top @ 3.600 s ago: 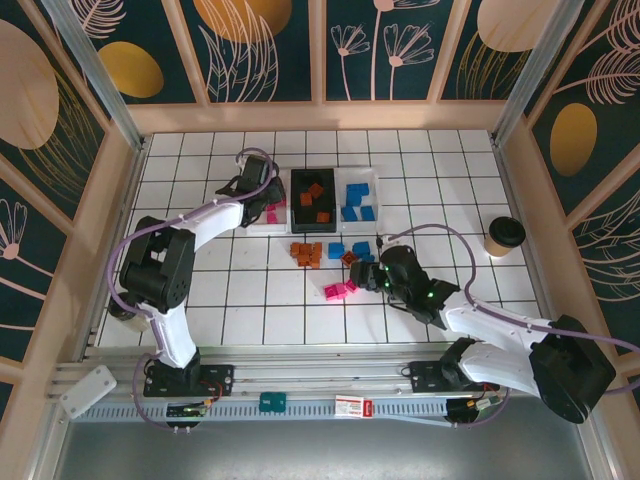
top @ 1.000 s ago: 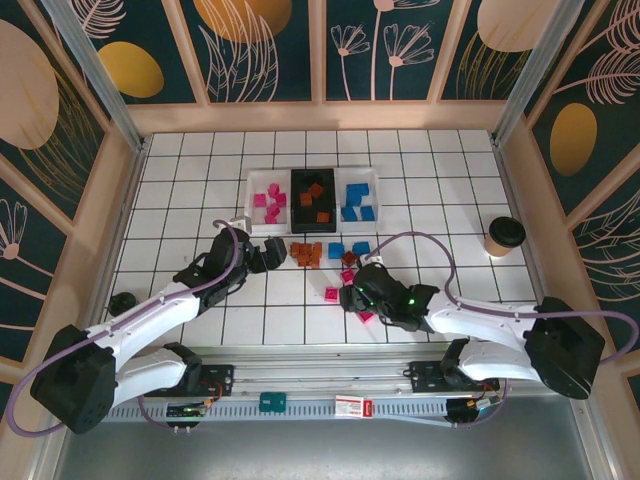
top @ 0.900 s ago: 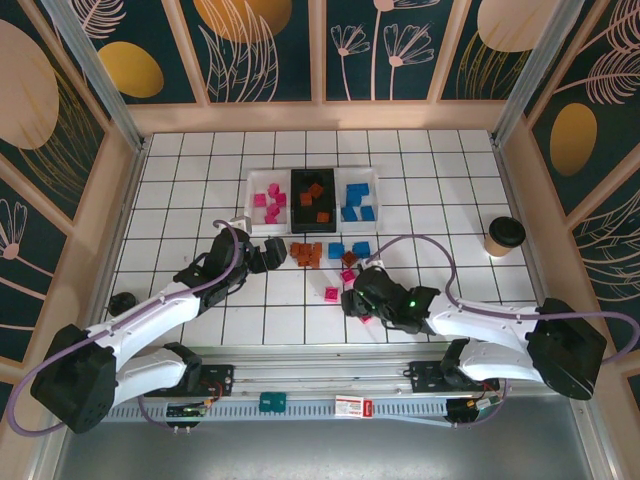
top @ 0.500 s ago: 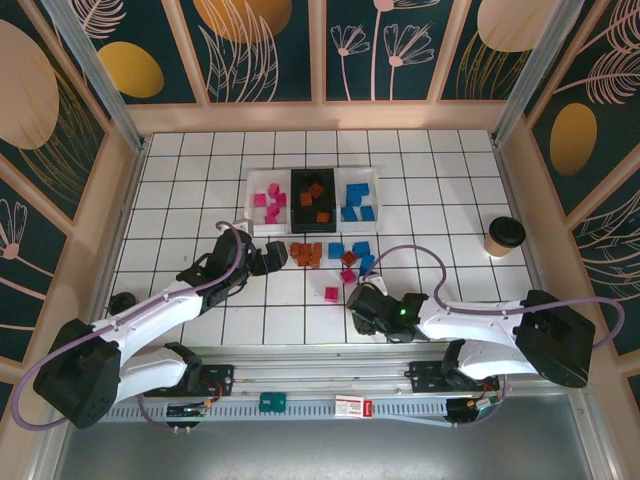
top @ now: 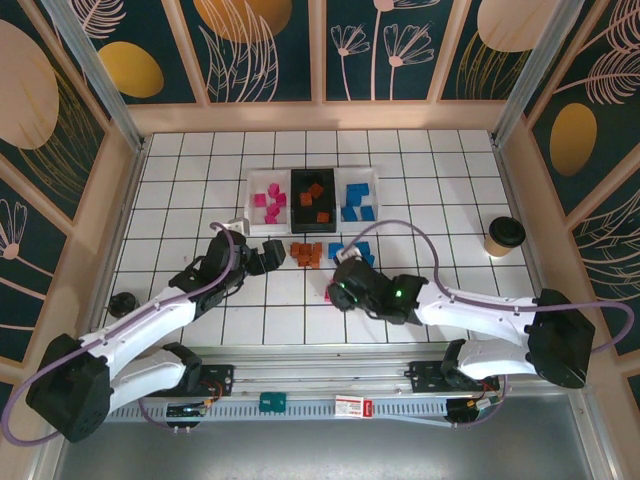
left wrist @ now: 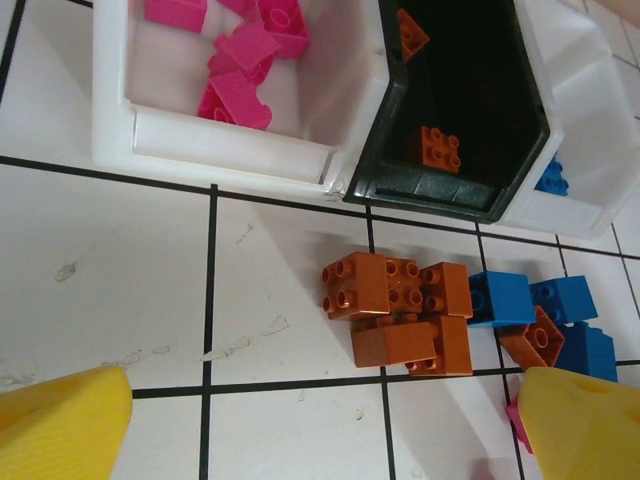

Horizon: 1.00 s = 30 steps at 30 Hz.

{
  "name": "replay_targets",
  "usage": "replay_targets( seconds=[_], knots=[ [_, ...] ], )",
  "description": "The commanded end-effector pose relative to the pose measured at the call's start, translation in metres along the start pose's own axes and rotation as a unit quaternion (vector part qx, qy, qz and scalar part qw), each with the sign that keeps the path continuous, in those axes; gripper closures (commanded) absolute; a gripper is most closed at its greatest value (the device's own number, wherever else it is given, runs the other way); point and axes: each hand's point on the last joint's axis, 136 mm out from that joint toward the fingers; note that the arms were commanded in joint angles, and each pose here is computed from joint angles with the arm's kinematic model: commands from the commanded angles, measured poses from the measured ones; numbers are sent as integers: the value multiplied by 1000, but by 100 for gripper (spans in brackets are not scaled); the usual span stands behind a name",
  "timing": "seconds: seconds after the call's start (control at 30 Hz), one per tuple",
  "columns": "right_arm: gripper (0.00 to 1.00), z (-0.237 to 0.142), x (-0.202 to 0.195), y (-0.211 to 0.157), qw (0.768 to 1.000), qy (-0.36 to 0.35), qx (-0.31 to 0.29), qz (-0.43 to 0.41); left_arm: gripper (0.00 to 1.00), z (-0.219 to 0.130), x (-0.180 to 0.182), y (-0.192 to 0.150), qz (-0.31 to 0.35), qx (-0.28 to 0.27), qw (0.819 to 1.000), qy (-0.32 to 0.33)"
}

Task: Sort the legos into containers by color
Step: Pick up the lego from the bottom-center of the table, then place the lego in the container.

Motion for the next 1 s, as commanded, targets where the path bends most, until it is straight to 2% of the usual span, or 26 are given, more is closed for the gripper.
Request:
replay_targets(
  seconds=[0.0,0.2,0.33,0.43,0.53,0.63,0.73,0.83,0.97],
  knots=[
    [75,7,13,69,996,36,-76,-35,1,-10,20,-2,-19,-11,999,30],
    [76,61,11,152,991,56,-111,-44,1,-39,40,5,-42,-52,996,52],
    [76,106,4,189,991,67,-106,-33,1,-55,45,8,-50,-68,995,49],
    [75,140,-5,209,993,64,-98,-25,1,-57,46,4,-48,-59,996,48],
    [68,166,-10,225,994,64,-90,-17,1,-52,47,-2,-46,-44,997,50],
    [50,183,-15,238,994,59,-86,-11,1,-47,43,-6,-42,-31,998,43],
    [40,183,-19,251,994,57,-97,0,1,-42,37,-7,-37,-20,999,34],
    [39,160,-21,262,990,59,-124,8,1,-37,28,-11,-30,-4,999,17],
    [38,117,-30,253,985,46,-165,18,3,-28,12,-22,-18,19,1000,-6]
  ],
)
Point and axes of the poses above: each hand's point on the last joint's axis, 136 mm out from that joint toward the fingers, its own z axis out along the fingers, its own x axis along the line the jaws close on, y = z × x, and after that the axes turned 13 degrees about -z, right-handed
